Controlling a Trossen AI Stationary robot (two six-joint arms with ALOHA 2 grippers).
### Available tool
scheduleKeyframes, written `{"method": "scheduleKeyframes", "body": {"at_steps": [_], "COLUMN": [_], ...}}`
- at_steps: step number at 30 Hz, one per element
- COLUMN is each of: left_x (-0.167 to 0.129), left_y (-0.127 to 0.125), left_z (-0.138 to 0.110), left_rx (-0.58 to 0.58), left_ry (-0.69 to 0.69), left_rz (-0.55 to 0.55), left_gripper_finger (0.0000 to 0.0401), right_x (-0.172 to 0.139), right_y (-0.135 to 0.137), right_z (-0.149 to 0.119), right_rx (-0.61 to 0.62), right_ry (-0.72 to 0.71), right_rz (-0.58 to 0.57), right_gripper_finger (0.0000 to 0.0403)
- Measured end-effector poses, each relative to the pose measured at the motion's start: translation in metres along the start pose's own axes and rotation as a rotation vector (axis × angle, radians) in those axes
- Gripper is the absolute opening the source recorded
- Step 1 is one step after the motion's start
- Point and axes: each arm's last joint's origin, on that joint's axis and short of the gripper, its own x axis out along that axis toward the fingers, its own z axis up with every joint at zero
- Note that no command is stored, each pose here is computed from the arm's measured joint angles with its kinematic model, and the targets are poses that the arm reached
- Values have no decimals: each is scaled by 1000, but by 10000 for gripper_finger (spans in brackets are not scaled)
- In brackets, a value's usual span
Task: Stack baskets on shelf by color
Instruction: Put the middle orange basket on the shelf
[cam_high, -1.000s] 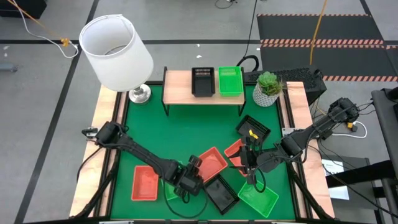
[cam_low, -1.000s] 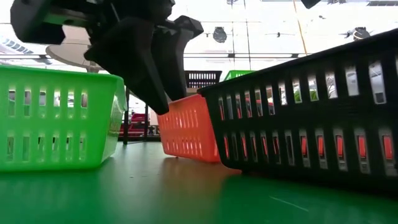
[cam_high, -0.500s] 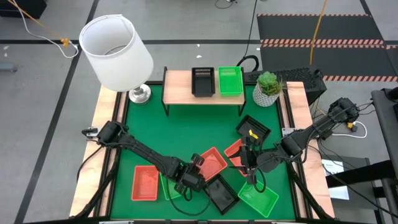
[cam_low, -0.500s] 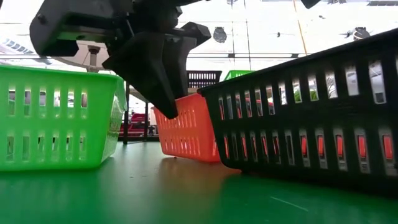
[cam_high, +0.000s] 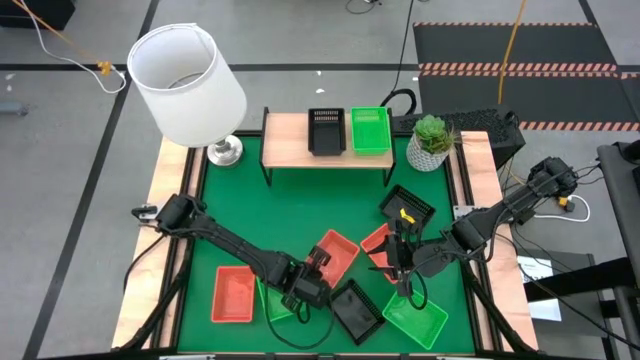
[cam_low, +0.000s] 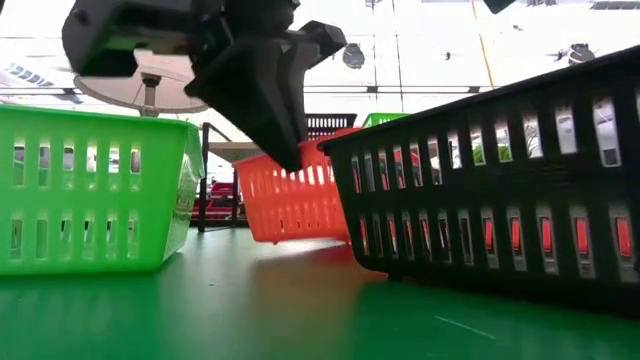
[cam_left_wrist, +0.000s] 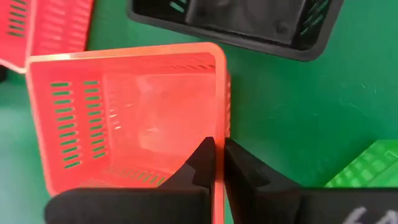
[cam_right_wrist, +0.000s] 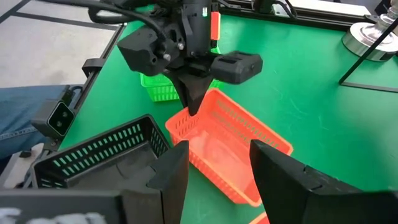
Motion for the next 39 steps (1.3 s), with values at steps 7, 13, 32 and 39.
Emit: {"method": "scheduleKeyframes", "body": {"at_steps": [7, 13, 32, 39], "left_x": [-24, -51, -151, -201], "left_y": [11, 22, 66, 103], "left_z": [8, 11, -3, -38], "left_rx": [-40, -85, -183, -300], "left_ry": [67, 139, 258, 187], "left_rz": [51, 116, 307, 377], "left_gripper_finger": [14, 10, 13, 8], "right_x": [0, 0, 0, 0], "right_y": [0, 0, 0, 0], "right_z": [-1, -1, -2, -2], "right_rx": [-17, -17, -22, -32], "right_ry": [13, 13, 16, 21], "right_rz": [-3, -3, -4, -4], "right_gripper_finger": [167, 167, 167, 167]}}
